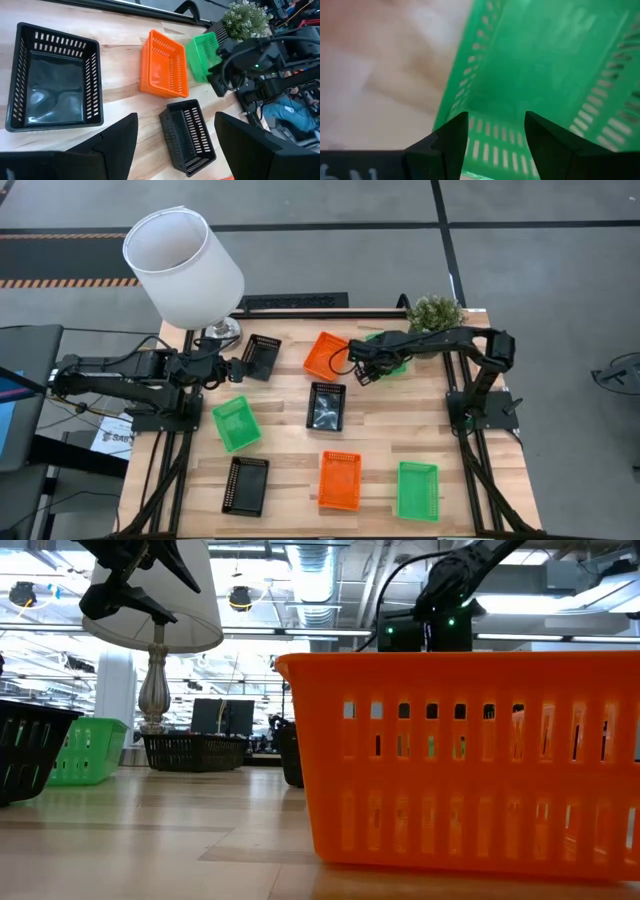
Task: Stack baskets by color
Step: Prepare the top green bin, then stack the bottom green bin on top of the top green bin
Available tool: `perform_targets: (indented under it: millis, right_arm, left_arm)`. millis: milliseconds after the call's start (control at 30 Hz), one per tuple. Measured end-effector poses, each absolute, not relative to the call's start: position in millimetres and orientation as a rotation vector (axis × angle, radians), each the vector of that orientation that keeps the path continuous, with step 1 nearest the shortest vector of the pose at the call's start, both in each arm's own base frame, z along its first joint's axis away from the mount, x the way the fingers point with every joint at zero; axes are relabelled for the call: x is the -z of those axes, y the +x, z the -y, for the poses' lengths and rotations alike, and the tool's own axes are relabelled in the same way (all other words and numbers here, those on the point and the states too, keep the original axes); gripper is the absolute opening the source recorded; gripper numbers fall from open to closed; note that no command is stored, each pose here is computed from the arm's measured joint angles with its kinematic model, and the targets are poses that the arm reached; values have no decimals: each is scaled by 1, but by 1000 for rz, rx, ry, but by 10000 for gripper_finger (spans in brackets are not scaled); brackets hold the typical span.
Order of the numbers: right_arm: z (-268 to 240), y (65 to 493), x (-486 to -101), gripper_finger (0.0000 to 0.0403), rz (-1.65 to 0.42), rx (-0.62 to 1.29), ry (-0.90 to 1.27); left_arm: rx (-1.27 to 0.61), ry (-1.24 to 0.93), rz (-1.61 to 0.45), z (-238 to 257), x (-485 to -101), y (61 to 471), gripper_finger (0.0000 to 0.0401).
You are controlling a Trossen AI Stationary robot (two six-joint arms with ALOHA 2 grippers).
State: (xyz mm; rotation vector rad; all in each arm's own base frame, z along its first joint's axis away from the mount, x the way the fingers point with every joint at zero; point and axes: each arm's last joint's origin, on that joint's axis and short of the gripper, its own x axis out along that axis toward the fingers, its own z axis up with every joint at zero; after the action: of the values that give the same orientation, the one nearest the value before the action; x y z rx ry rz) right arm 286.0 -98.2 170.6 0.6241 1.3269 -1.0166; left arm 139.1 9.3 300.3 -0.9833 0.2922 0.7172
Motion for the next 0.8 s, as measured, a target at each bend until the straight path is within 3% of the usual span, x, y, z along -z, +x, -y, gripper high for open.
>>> perform_targets:
  millis: [267, 467, 600, 800]
  right_arm:
    - [74, 289, -189, 208, -1243, 959, 697]
    - [50, 280, -236, 209, -1146, 875, 800]
    - [29, 265, -270, 208, -1062, 819, 852]
    - [-15, 225, -296, 201, -1119, 809, 955]
  left_arm:
    - [-720, -982, -290, -9, -300, 139, 251]
    - [-719, -981, -291, -9, -300, 139, 251]
    - [-718, -982, -291, -9, -300, 139, 251]
    - [-708, -989, -298, -9, -300, 139, 251]
